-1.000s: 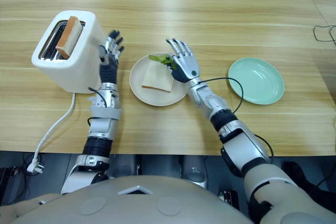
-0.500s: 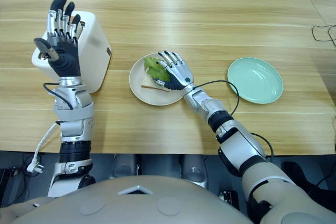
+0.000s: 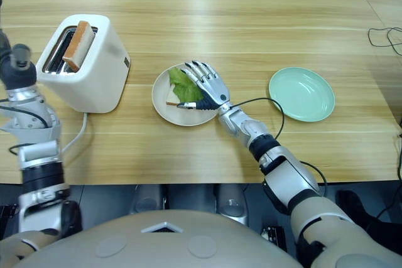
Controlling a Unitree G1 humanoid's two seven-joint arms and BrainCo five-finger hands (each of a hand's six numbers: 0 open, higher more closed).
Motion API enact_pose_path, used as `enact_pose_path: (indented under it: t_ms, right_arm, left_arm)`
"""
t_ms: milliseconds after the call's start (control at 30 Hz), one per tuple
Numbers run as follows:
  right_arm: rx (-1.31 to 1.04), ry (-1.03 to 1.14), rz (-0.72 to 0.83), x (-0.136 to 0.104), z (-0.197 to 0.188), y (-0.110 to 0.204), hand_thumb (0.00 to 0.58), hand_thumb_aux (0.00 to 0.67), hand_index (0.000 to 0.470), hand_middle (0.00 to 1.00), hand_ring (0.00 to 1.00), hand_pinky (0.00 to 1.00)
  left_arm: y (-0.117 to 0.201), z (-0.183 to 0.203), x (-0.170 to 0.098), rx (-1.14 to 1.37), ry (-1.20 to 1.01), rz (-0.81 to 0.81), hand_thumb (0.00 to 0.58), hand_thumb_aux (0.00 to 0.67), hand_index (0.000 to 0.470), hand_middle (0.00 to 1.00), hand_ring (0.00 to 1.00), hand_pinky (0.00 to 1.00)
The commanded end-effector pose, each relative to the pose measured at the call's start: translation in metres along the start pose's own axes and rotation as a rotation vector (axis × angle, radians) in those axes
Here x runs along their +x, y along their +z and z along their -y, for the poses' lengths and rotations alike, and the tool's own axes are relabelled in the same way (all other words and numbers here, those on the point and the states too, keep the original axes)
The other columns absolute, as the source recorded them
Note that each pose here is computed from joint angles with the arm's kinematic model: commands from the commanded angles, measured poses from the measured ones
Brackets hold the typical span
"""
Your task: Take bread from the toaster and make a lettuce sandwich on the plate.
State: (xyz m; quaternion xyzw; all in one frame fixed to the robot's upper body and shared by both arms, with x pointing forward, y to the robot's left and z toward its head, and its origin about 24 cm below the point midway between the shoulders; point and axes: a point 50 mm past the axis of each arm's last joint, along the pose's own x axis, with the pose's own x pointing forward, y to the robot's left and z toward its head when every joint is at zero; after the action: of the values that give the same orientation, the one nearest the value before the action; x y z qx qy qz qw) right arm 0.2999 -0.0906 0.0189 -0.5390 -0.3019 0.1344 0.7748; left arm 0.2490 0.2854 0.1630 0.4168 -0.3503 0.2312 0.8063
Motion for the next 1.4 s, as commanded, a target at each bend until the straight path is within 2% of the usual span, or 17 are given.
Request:
enact_pose_path:
  t_ms: [33,367,600,633,667,700,1100,1133,1167,1267,1300,1333,1367,1400]
  right_arm:
    - [0.026,-0.036,-0.018,-0.002,0.007,-0.004,0.0,0.0,0.0,0.0,0.0,0.0]
    - [0.033,-0.034,-0.026,-0.006,0.007,-0.004,0.0,0.0,0.0,0.0,0.0,0.0]
    - [0.041,-0.038,-0.03,-0.005,0.007,-0.002,0.0,0.0,0.0,0.0,0.0,0.0]
    - [0.042,-0.038,-0.029,-0.005,0.007,-0.002,0.0,0.0,0.0,0.0,0.0,0.0]
    - [0.042,-0.039,-0.029,-0.005,0.007,-0.002,0.0,0.0,0.0,0.0,0.0,0.0]
    - [0.043,-0.04,-0.028,-0.005,0.007,-0.002,0.0,0.0,0.0,0.0,0.0,0.0]
    - [0.052,-0.041,-0.036,-0.004,0.006,-0.002,0.0,0.0,0.0,0.0,0.0,0.0]
    - [0.052,-0.042,-0.036,-0.004,0.007,-0.002,0.0,0.0,0.0,0.0,0.0,0.0]
    - [0.053,-0.042,-0.037,-0.004,0.007,-0.003,0.0,0.0,0.0,0.0,0.0,0.0]
    - [0.052,-0.043,-0.038,-0.004,0.007,-0.003,0.0,0.0,0.0,0.0,0.0,0.0]
    - [0.052,-0.043,-0.039,-0.004,0.007,-0.003,0.0,0.0,0.0,0.0,0.0,0.0]
    - [0.052,-0.044,-0.039,-0.004,0.007,-0.003,0.0,0.0,0.0,0.0,0.0,0.0]
    - [0.052,-0.044,-0.04,-0.004,0.007,-0.004,0.0,0.0,0.0,0.0,0.0,0.0]
    - [0.051,-0.044,-0.04,-0.004,0.007,-0.004,0.0,0.0,0.0,0.0,0.0,0.0]
  left_arm:
    - [-0.019,0.006,-0.01,0.179,-0.08,-0.035,0.0,0.0,0.0,0.0,0.0,0.0]
    - [-0.043,0.004,-0.013,0.422,-0.265,-0.027,0.0,0.0,0.0,0.0,0.0,0.0]
    - [-0.046,0.021,-0.024,0.433,-0.374,-0.056,0.0,0.0,0.0,0.0,0.0,0.0]
    - [-0.047,0.023,-0.025,0.435,-0.385,-0.061,0.036,0.021,0.014,0.0,0.0,0.0]
    - [-0.047,0.025,-0.026,0.428,-0.393,-0.071,0.036,0.021,0.014,0.0,0.0,0.0]
    - [-0.048,0.026,-0.027,0.418,-0.398,-0.082,0.0,0.0,0.0,0.0,0.0,0.0]
    - [-0.06,0.034,-0.031,0.432,-0.448,-0.154,0.014,0.008,0.005,0.0,0.0,0.0]
    - [-0.061,0.035,-0.031,0.427,-0.452,-0.159,0.075,0.045,0.031,0.0,0.0,0.0]
    - [-0.061,0.036,-0.031,0.421,-0.457,-0.163,0.104,0.063,0.043,0.0,0.0,0.0]
    - [-0.061,0.04,-0.032,0.395,-0.478,-0.169,0.343,0.242,0.166,0.0,0.0,0.0]
    - [-0.061,0.042,-0.033,0.382,-0.484,-0.169,0.343,0.242,0.166,0.0,0.0,0.0]
    - [-0.061,0.043,-0.033,0.37,-0.488,-0.171,0.489,0.405,0.278,0.0,0.0,0.0]
    - [-0.06,0.043,-0.033,0.36,-0.489,-0.171,0.489,0.405,0.278,0.0,0.0,0.0]
    - [-0.06,0.044,-0.033,0.349,-0.487,-0.171,0.547,0.51,0.35,0.0,0.0,0.0]
